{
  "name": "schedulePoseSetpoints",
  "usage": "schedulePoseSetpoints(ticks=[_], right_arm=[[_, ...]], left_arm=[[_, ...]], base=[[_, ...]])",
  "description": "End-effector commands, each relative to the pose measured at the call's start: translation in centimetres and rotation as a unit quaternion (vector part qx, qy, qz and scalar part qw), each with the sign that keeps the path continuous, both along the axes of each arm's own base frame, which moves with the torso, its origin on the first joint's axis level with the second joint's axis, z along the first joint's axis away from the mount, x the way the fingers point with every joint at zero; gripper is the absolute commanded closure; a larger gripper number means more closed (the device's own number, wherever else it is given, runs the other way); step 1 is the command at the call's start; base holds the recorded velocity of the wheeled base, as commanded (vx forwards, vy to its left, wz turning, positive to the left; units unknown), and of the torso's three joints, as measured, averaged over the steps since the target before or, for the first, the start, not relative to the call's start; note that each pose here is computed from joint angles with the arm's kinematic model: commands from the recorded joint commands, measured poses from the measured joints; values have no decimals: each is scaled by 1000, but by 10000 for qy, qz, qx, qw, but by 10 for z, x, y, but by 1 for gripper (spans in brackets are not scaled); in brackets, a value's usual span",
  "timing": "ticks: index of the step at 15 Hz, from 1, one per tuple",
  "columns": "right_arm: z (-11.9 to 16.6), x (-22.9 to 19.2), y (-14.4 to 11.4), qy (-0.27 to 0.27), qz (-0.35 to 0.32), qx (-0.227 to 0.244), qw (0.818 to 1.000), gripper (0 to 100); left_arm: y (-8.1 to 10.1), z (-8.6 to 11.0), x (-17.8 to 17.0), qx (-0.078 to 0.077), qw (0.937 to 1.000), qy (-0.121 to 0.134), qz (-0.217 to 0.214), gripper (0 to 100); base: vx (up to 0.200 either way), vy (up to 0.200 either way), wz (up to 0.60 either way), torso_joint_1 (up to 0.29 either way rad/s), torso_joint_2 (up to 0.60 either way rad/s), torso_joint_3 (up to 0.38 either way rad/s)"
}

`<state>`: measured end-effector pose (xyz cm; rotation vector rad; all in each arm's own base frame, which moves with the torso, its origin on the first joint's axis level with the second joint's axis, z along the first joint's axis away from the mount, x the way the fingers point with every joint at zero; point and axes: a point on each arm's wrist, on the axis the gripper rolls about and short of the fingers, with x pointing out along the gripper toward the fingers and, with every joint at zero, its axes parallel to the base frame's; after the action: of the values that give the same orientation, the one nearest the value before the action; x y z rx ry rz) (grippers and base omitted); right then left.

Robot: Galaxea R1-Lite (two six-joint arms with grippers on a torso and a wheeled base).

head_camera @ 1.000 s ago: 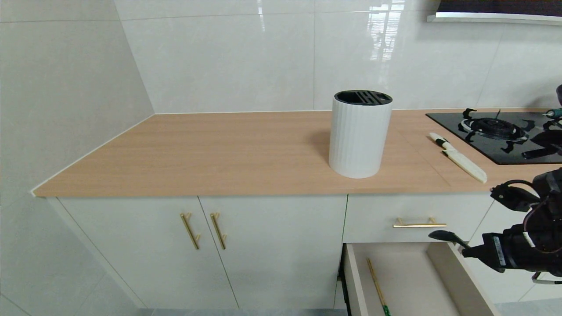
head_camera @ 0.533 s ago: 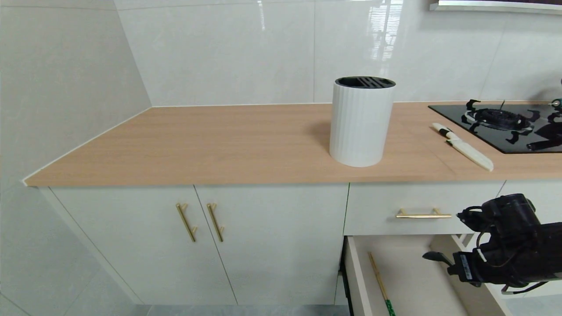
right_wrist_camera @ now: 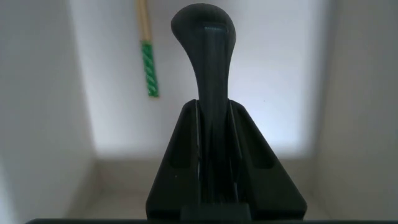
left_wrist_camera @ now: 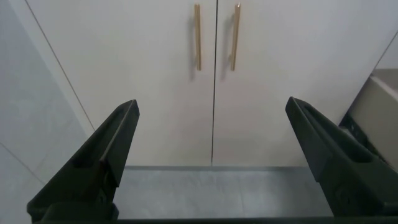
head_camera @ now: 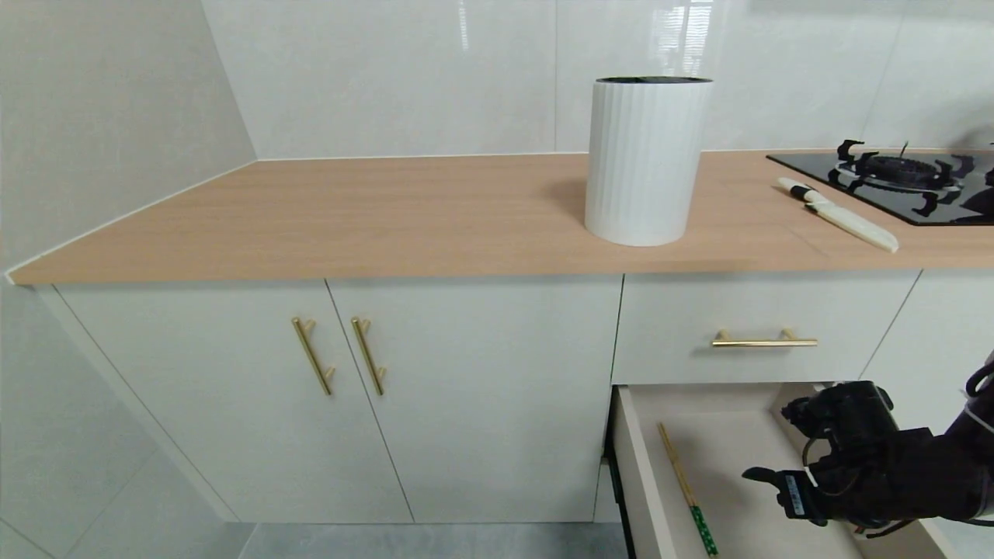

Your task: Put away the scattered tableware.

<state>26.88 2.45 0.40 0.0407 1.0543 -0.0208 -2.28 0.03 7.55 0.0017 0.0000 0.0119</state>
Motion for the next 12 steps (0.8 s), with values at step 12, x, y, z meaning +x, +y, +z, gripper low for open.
schedulePoseSetpoints(ticks=[12], right_arm=[[-34,10,1,-234,206,-101,9995,100]], left_arm=[[0,0,0,-1,10000,8,2,0]], base=[[0,0,0,-30,235,197]])
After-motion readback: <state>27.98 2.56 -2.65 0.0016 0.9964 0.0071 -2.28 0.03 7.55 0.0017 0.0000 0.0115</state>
